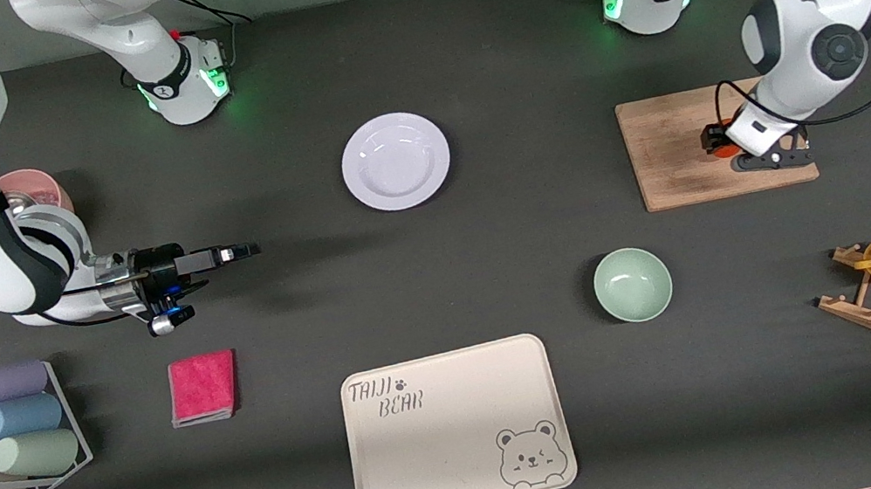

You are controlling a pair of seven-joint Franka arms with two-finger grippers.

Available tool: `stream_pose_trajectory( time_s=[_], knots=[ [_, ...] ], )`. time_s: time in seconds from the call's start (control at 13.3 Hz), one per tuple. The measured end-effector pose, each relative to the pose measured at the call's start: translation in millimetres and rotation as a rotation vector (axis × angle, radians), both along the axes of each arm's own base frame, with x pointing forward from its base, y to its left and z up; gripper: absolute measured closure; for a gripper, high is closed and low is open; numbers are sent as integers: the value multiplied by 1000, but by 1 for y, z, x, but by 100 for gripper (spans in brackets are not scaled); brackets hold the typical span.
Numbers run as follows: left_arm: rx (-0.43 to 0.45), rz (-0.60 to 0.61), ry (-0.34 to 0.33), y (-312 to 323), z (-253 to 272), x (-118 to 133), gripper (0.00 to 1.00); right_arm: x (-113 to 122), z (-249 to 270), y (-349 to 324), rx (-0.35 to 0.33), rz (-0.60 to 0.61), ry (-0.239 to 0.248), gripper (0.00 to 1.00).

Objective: Place orange and plate with both arms
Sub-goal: 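Close the left gripper on the orange and lift it off the board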

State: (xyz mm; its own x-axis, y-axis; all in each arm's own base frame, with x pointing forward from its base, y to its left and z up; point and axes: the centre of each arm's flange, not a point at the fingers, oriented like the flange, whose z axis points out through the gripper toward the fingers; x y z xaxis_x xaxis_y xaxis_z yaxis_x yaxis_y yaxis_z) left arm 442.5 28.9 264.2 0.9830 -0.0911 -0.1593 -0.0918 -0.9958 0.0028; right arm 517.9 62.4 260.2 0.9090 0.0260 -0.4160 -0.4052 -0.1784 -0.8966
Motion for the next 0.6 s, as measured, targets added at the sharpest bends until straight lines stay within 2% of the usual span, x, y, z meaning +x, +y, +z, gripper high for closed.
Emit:
stream_pose_trajectory(
  time_s=[0.23, 0.3, 0.6],
  knots=[
    [7, 15, -22, 4, 99, 34, 34, -3, 12, -4, -30, 32, -24, 2],
    [9, 21, -41, 5, 132, 39, 34, -3, 17, -8, -40, 37, -34, 6],
    [12, 31, -70, 8, 230, 43, 34, -3, 29, -13, -50, 37, -57, 5]
  ],
)
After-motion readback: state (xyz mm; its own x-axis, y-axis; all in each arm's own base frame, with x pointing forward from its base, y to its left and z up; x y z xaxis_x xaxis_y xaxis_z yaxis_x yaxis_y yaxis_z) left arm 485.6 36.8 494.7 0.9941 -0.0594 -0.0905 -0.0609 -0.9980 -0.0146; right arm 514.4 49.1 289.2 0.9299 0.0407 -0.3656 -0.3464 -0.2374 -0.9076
